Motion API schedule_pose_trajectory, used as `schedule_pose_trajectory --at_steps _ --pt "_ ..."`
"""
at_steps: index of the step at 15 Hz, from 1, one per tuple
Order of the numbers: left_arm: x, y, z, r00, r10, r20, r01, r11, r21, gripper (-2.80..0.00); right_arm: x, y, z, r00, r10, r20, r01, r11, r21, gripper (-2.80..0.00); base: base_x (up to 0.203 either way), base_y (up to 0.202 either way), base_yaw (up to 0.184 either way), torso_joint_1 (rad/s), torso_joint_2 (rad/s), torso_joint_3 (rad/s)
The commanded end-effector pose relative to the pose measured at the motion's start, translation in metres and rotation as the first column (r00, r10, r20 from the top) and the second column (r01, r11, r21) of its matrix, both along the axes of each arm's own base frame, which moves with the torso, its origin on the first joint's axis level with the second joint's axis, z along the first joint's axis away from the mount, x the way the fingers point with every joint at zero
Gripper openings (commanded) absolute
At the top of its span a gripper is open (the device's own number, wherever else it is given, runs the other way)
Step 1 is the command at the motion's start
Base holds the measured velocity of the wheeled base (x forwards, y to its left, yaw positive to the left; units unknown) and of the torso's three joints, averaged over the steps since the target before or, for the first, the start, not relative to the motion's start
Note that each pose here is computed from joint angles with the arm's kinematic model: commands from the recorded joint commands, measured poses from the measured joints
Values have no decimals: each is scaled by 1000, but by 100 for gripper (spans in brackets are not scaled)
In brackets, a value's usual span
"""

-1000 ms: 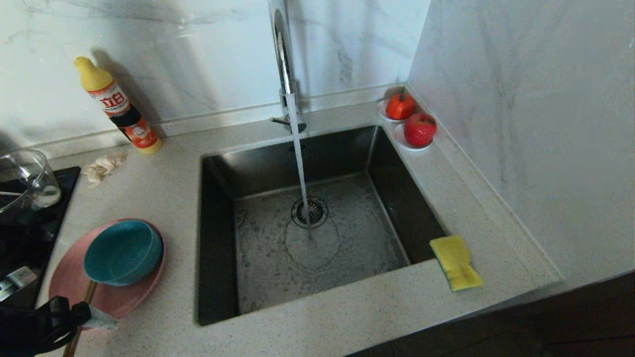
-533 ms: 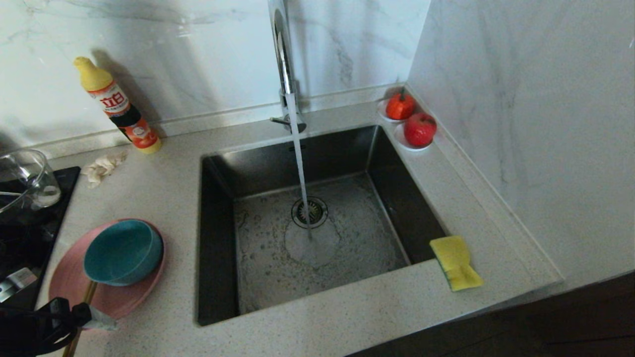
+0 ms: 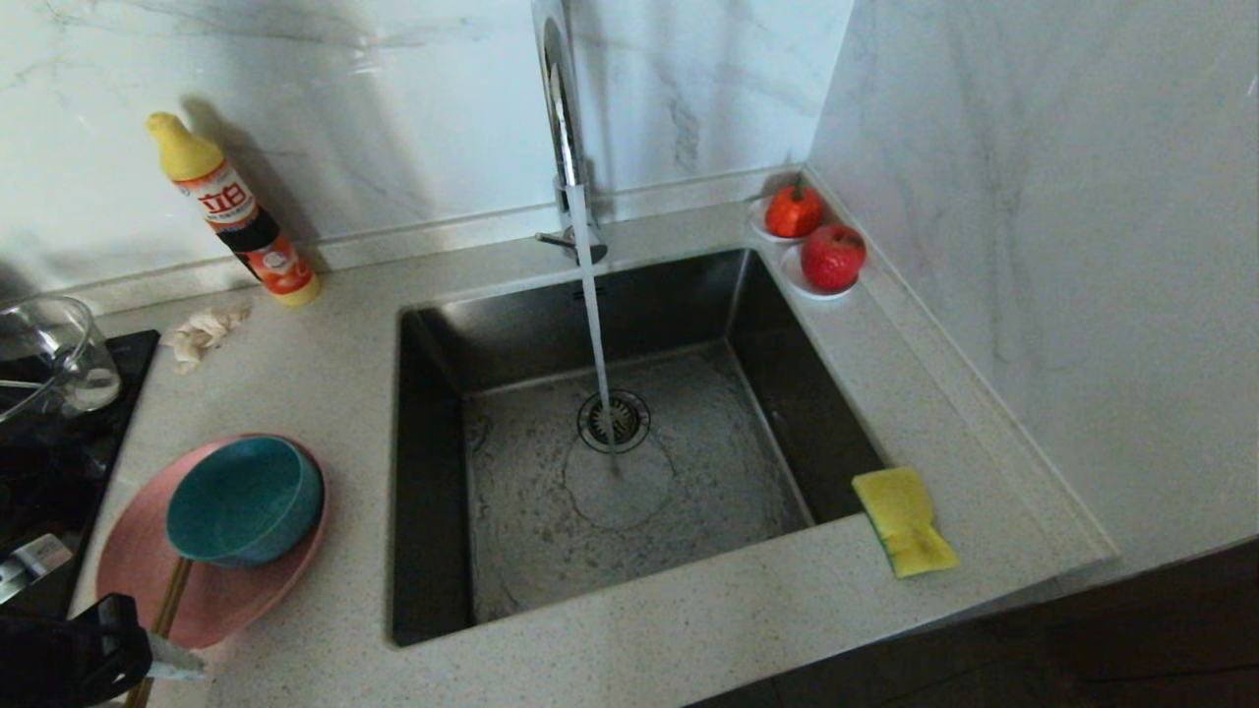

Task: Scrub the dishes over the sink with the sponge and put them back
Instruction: Rinse the chopsticks

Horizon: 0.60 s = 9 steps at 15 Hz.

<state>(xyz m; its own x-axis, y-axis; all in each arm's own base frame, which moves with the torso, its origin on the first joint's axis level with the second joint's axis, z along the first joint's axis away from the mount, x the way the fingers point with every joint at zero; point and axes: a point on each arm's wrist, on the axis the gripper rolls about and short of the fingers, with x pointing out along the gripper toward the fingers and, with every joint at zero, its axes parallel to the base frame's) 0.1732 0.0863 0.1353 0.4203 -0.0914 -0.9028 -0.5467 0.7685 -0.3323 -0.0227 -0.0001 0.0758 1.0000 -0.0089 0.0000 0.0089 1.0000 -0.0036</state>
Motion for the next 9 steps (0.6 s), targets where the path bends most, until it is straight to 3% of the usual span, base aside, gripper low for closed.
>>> schedule_pose_trajectory --at_steps 1,9 --pt "0 0 0 1000 1 2 -1 1000 -1 -280 0 0 0 1000 0 0 0 1000 0 -280 0 0 0 0 0 0" --pt "-1 -1 2 1000 -2 9 2 1000 1 -280 0 0 0 1000 0 -1 0 1000 0 -280 0 0 0 0 0 0"
